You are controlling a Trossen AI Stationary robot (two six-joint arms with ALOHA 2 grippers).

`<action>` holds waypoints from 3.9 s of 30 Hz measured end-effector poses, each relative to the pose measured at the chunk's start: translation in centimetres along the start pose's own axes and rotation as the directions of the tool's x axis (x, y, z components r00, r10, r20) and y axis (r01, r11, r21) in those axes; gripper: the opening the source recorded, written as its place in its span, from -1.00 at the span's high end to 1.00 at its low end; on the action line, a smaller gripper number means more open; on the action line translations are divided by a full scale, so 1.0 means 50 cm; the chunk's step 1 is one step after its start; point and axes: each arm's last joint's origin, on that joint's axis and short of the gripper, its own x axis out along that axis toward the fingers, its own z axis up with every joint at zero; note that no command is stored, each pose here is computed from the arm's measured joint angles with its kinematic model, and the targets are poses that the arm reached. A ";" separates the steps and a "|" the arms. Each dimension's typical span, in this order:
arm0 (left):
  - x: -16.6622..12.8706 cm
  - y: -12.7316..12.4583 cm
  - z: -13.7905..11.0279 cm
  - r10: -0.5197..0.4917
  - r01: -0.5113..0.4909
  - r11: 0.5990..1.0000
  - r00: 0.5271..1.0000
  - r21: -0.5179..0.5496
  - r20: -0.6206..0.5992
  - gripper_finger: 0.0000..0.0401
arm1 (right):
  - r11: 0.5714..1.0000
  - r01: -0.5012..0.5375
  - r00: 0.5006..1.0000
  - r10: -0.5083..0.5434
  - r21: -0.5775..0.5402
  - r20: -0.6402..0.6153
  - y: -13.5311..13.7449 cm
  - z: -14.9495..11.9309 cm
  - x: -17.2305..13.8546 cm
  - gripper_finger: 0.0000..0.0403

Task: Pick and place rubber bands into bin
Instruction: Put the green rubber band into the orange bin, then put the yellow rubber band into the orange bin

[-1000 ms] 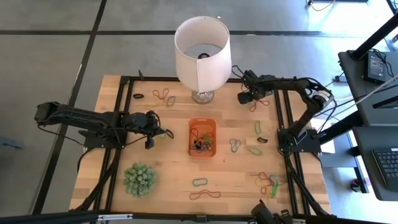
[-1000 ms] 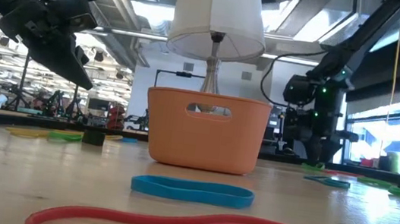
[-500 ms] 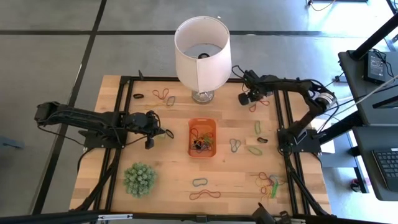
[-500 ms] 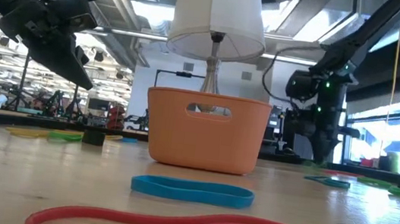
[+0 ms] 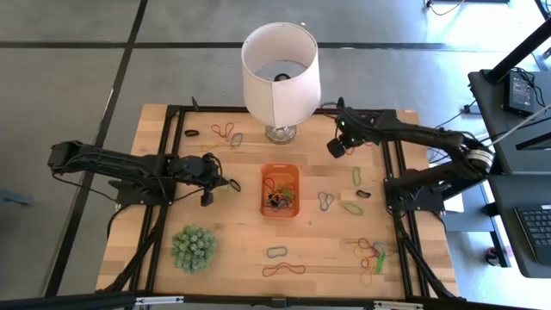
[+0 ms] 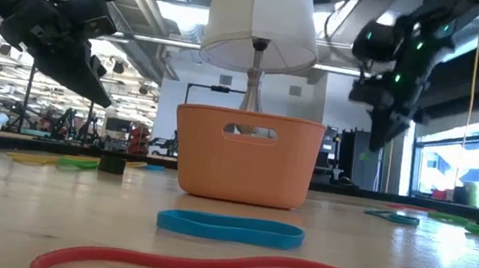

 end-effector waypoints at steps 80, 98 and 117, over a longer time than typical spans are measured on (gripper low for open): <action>0.000 0.001 0.004 0.019 -0.019 1.000 1.000 -0.002 0.024 0.99 | 0.725 -0.227 0.963 0.266 -0.650 -0.039 0.482 0.004 -0.036 0.17; -0.006 0.011 0.016 0.090 -0.091 0.995 0.996 0.041 0.007 0.69 | 0.814 -0.464 0.761 0.568 -0.349 0.314 0.210 -0.241 -0.051 0.19; -0.072 0.188 0.175 0.452 -0.627 0.749 0.719 -0.214 -0.528 -0.18 | 0.755 -0.602 0.602 0.644 -0.261 0.472 0.159 -0.309 0.016 0.19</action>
